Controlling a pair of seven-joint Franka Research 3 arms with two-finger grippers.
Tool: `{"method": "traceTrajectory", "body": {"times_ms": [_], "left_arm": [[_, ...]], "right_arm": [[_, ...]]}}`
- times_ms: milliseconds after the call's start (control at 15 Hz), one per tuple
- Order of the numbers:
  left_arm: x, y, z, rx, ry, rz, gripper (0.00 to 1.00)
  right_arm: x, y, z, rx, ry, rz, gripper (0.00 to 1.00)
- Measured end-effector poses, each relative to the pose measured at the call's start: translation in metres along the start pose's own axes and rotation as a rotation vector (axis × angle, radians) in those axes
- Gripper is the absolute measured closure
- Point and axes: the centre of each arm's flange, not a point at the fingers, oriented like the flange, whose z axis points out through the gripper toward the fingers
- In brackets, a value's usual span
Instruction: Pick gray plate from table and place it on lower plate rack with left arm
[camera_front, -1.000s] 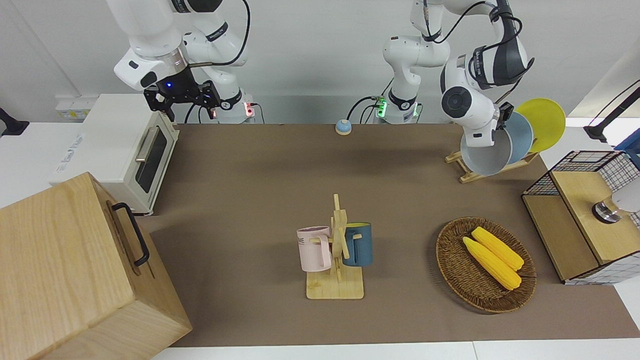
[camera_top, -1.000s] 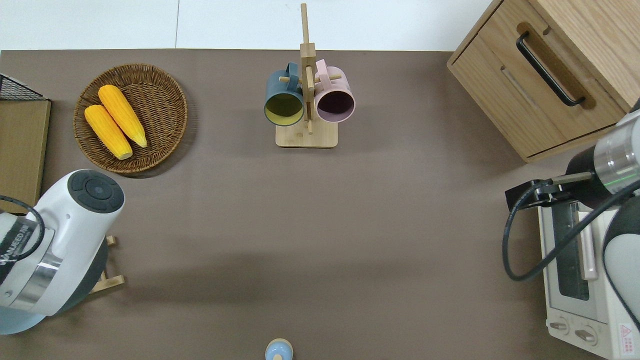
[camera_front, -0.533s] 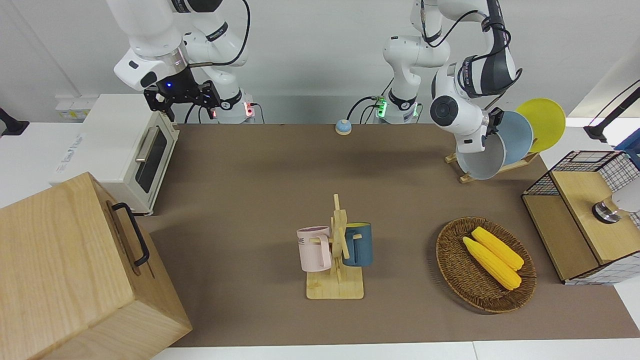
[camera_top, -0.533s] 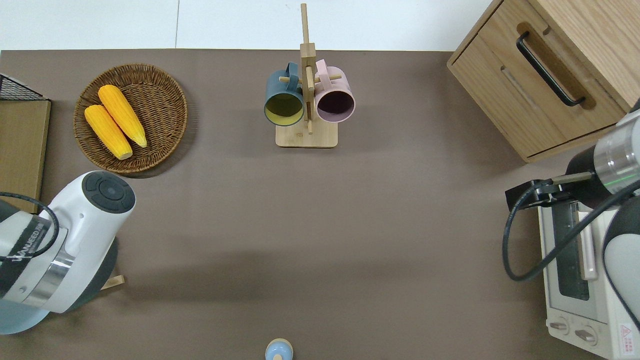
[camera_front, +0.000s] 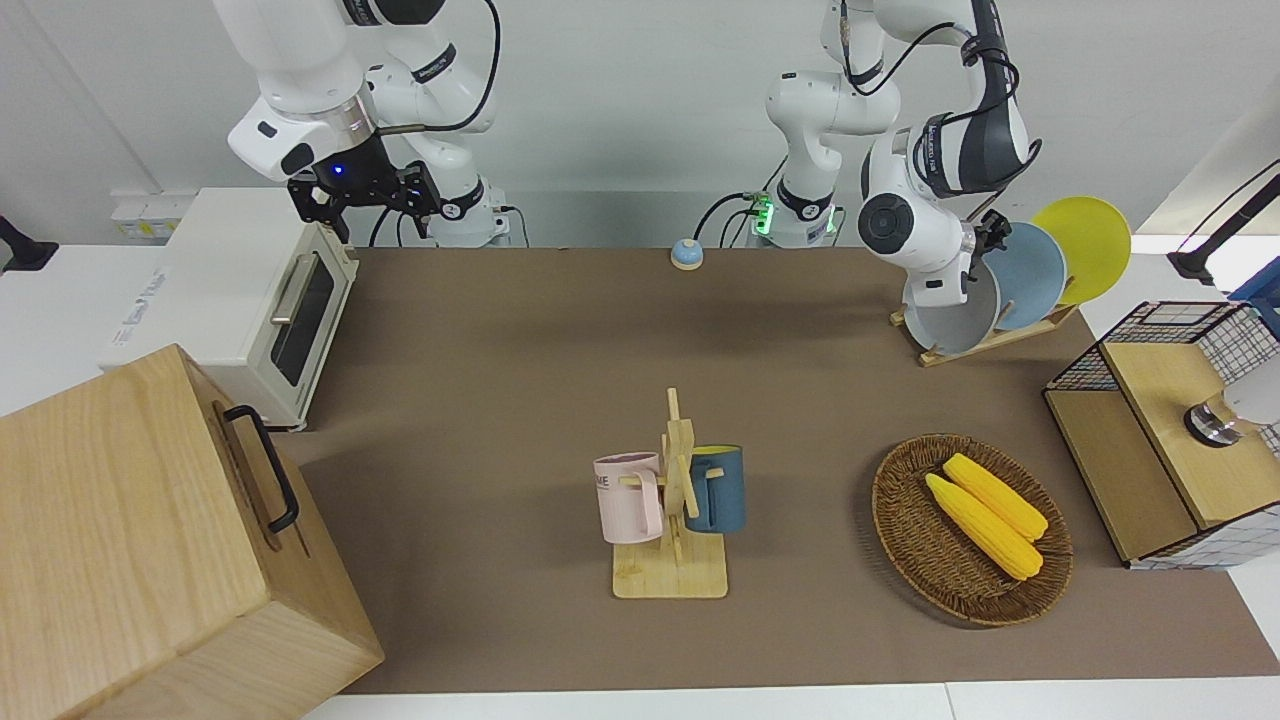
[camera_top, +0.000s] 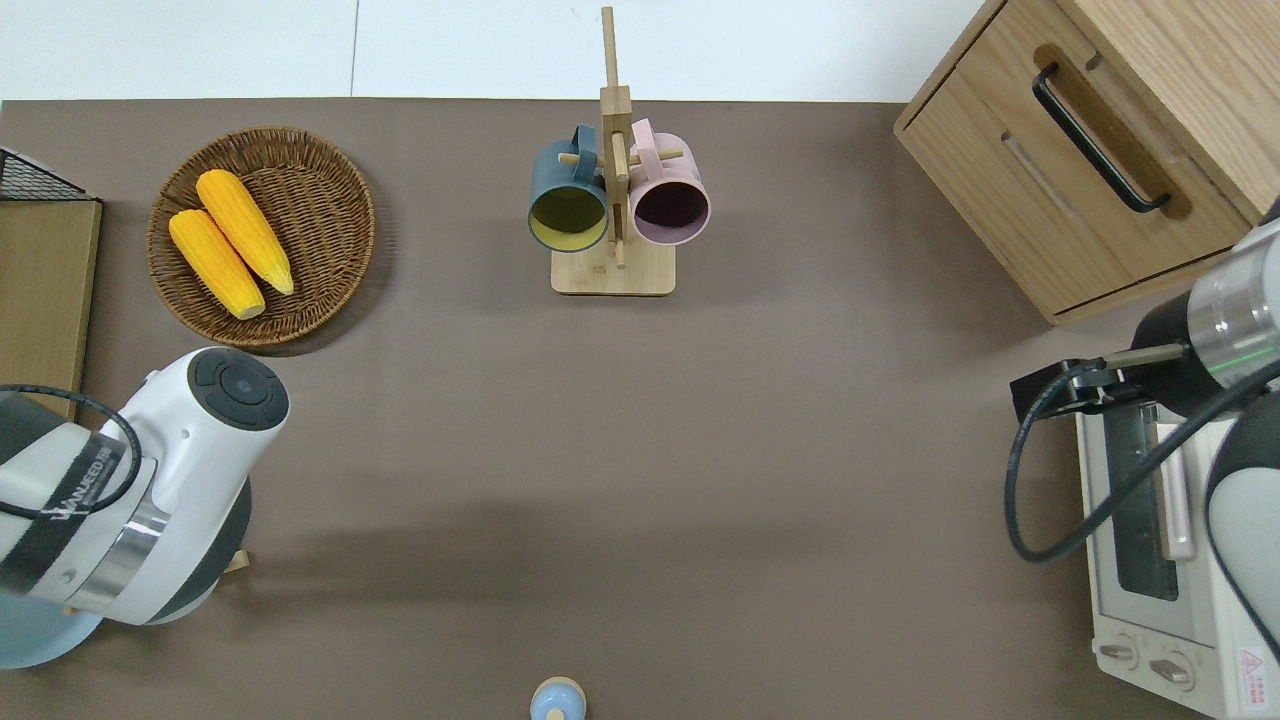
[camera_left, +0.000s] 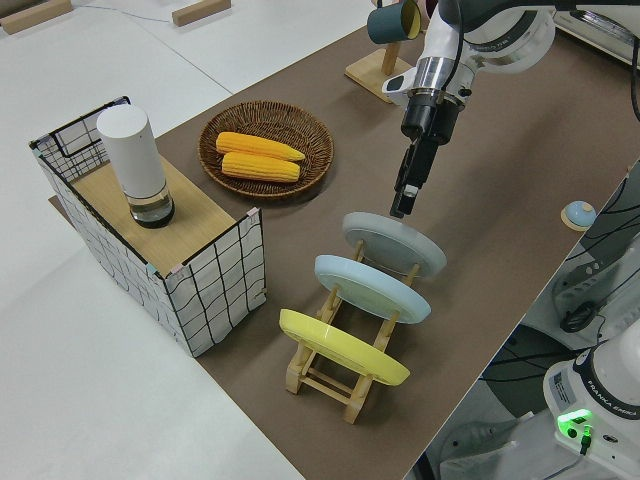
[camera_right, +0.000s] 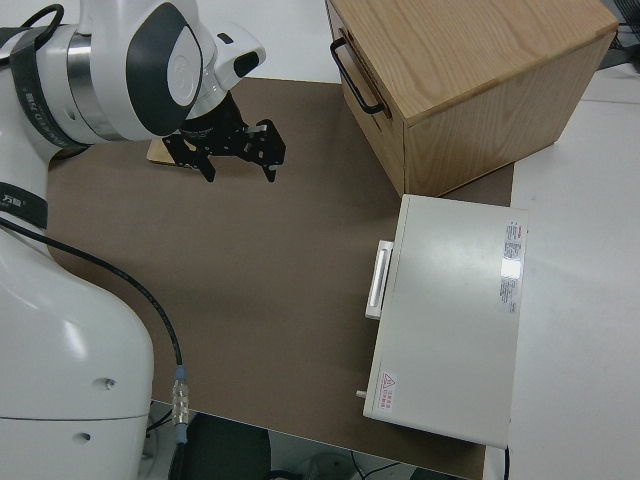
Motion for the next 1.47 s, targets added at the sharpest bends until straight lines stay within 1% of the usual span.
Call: {"method": "traceTrajectory", "body": {"times_ms": [133, 200, 267, 333, 400, 533, 600, 733, 867, 1000, 1067, 1133, 1200, 1333, 1400, 1467], "left_arm": [[0.000, 0.000, 0.000, 0.000, 0.000, 0.003, 0.08], [0.000, -0.001, -0.001, -0.002, 0.002, 0.009, 0.01], [0.001, -0.002, -0.003, -0.010, 0.001, 0.029, 0.00], [0.002, -0.004, -0.007, -0.027, 0.000, 0.061, 0.00], [0.005, -0.008, -0.015, -0.054, -0.002, 0.104, 0.00], [0.012, -0.024, -0.036, -0.141, -0.005, 0.194, 0.00], [0.016, -0.033, -0.046, -0.191, -0.006, 0.226, 0.00], [0.022, -0.052, -0.065, -0.298, -0.008, 0.261, 0.00], [0.026, -0.065, -0.081, -0.398, -0.012, 0.279, 0.00], [0.025, -0.071, -0.096, -0.508, -0.030, 0.300, 0.00], [0.025, -0.073, -0.104, -0.582, -0.042, 0.320, 0.00], [0.025, -0.077, -0.110, -0.638, -0.046, 0.338, 0.00], [0.027, -0.084, -0.117, -0.695, -0.042, 0.356, 0.00], [0.034, -0.104, -0.130, -0.818, -0.020, 0.395, 0.00], [0.036, -0.114, -0.138, -0.876, -0.002, 0.411, 0.00], [0.038, -0.126, -0.147, -0.919, 0.027, 0.425, 0.00]], "right_arm": [[0.000, 0.000, 0.000, 0.000, 0.000, 0.000, 0.01], [0.000, 0.000, 0.000, 0.000, 0.000, 0.000, 0.01], [0.000, 0.000, 0.000, 0.000, 0.000, 0.000, 0.01], [0.000, 0.000, 0.000, 0.000, 0.000, 0.000, 0.01], [0.000, 0.000, 0.000, 0.000, 0.000, 0.000, 0.01], [0.000, 0.000, 0.000, 0.000, 0.000, 0.000, 0.01], [0.000, 0.000, 0.000, 0.000, 0.000, 0.000, 0.01], [0.000, 0.000, 0.000, 0.000, 0.000, 0.000, 0.01], [0.000, 0.000, 0.000, 0.000, 0.000, 0.000, 0.01], [0.000, 0.000, 0.000, 0.000, 0.000, 0.000, 0.01], [0.000, 0.000, 0.000, 0.000, 0.000, 0.000, 0.01], [0.000, 0.000, 0.000, 0.000, 0.000, 0.000, 0.01], [0.000, 0.000, 0.000, 0.000, 0.000, 0.000, 0.01], [0.000, 0.000, 0.000, 0.000, 0.000, 0.000, 0.01], [0.000, 0.000, 0.000, 0.000, 0.000, 0.000, 0.01], [0.000, 0.000, 0.000, 0.000, 0.000, 0.000, 0.01]]}}
